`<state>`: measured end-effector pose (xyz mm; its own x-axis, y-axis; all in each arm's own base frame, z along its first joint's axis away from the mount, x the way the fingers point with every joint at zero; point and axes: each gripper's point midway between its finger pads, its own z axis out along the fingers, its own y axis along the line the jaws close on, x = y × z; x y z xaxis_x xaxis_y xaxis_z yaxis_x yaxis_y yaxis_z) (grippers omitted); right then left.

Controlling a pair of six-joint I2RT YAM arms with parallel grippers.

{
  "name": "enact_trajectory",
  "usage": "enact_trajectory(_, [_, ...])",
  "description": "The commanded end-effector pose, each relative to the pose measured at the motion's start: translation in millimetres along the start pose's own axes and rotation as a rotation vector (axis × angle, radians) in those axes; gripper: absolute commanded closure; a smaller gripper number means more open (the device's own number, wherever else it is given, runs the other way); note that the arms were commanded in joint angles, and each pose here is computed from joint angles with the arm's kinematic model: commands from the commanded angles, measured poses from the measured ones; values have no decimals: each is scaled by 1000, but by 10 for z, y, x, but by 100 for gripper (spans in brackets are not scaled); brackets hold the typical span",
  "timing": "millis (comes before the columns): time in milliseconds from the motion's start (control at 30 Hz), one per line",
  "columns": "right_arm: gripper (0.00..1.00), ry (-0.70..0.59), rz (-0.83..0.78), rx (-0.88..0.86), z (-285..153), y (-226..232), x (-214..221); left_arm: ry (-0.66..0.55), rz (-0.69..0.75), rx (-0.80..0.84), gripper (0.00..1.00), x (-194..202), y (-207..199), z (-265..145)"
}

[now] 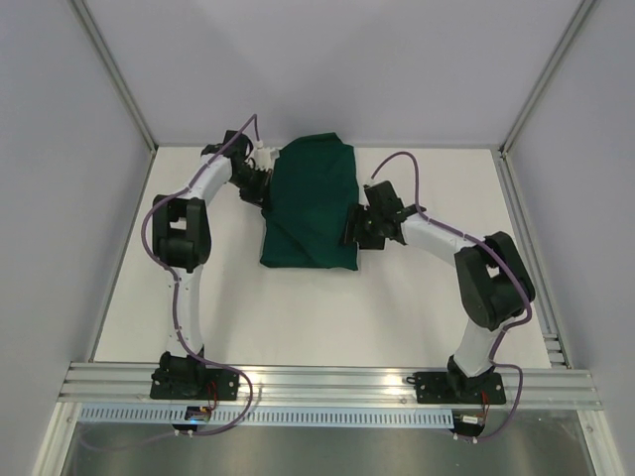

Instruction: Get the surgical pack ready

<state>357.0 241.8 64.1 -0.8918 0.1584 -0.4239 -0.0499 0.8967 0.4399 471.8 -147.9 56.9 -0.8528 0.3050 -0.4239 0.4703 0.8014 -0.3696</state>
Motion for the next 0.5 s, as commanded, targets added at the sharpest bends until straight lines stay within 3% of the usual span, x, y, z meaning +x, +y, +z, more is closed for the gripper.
enact_trajectory(0, [36, 20, -5, -48, 81, 38, 47, 76, -14, -69, 95, 222, 206, 19])
enact_trajectory(300, [51, 49, -1, -56, 114, 9, 150, 52, -2, -62, 72, 166, 133, -93])
enact_trajectory(467, [52, 44, -12, -66, 65, 48, 120, -4, 27, -83, 58, 13, 55, -335])
